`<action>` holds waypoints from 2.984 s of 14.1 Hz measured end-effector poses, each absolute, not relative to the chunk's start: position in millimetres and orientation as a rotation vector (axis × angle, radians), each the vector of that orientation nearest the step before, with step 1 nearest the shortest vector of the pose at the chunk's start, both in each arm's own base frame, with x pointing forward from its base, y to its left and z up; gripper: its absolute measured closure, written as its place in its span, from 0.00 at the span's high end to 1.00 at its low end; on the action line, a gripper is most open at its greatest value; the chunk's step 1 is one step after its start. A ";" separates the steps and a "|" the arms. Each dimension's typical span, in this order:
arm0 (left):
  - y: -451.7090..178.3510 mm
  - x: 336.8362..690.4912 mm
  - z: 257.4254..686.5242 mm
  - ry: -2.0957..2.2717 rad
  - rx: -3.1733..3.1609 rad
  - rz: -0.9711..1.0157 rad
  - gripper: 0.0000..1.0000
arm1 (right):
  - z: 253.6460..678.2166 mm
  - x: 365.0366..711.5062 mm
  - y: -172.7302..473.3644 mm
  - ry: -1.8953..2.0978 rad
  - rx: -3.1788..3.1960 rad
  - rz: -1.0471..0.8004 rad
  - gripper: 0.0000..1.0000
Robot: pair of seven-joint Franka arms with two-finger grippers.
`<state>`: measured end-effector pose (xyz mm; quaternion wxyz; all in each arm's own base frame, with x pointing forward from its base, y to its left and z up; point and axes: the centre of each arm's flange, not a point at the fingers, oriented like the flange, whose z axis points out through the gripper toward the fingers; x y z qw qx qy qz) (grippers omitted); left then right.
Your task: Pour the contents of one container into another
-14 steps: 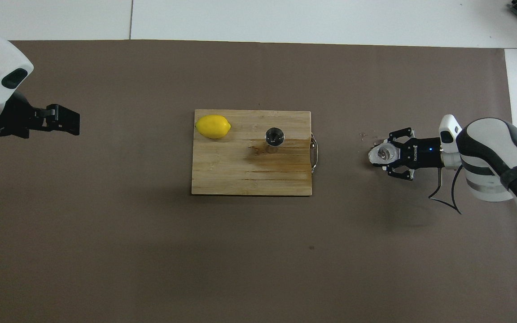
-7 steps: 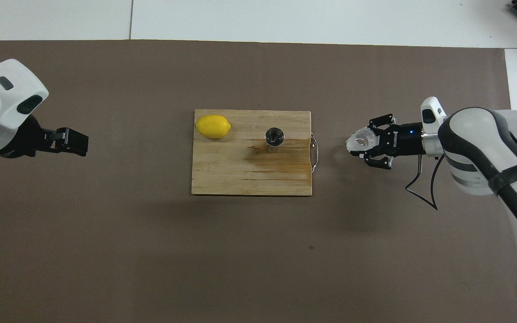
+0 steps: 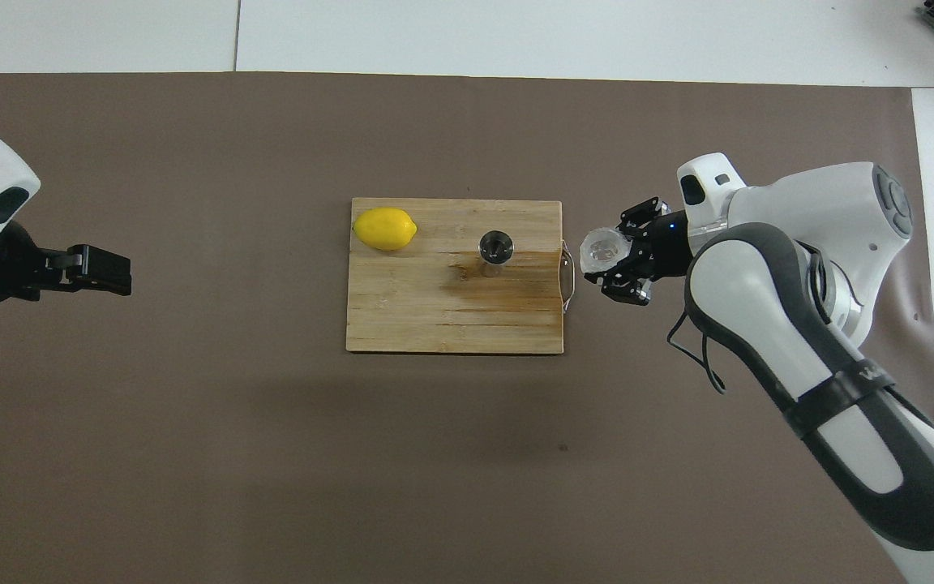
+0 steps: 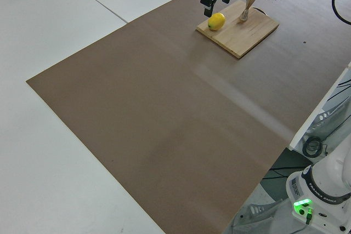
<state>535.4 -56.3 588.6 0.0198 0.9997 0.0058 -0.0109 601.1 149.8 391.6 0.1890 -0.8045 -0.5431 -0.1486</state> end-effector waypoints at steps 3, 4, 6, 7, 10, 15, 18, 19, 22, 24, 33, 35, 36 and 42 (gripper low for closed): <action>-53.0 537.1 603.1 0.025 3.071 0.004 1.00 | 410.2 596.7 197.5 -1.605 -2.381 -0.342 0.51; -54.7 536.9 606.4 0.011 3.083 0.011 1.00 | 411.8 593.6 209.4 -1.635 -2.404 -0.328 0.51; -59.8 536.1 609.9 -0.012 3.103 0.017 1.00 | 414.0 589.6 227.4 -1.679 -2.467 -0.326 0.51; -60.5 535.9 610.2 -0.016 3.106 0.018 1.00 | 415.4 587.4 236.3 -1.686 -2.499 -0.331 0.51; -58.5 535.9 608.3 -0.012 3.111 0.009 1.00 | 419.9 583.3 262.1 -1.719 -2.563 -0.406 0.51; -50.1 536.4 607.3 0.012 3.112 0.003 1.00 | 415.9 575.9 286.2 -1.916 -2.553 -0.425 0.51; -40.4 537.0 606.9 0.039 3.113 0.000 1.00 | 415.5 571.4 295.4 -2.015 -2.555 -0.421 0.51; -37.2 537.1 606.7 0.049 3.113 -0.001 1.00 | 415.6 571.3 295.5 -2.028 -2.555 -0.421 0.51; -29.4 537.4 606.1 0.071 3.113 -0.004 1.00 | 415.7 571.2 296.0 -2.075 -2.590 -0.423 0.51; -28.9 537.4 605.8 0.072 3.113 -0.005 1.00 | 415.8 569.5 299.5 -2.073 -2.642 -0.435 0.51; -25.4 537.2 601.5 0.082 3.114 -0.020 1.00 | 415.2 572.1 306.7 -2.196 -2.648 -0.455 0.51; -25.6 537.1 601.4 0.082 3.114 -0.021 1.00 | 414.2 570.2 313.6 -2.264 -2.633 -0.460 0.51; -25.5 537.0 601.4 0.082 3.114 -0.022 1.00 | 414.5 569.3 315.8 -2.283 -2.627 -0.463 0.51; -23.4 536.1 600.5 0.088 3.115 -0.037 1.00 | 412.9 568.7 318.4 -2.373 -2.610 -0.464 0.51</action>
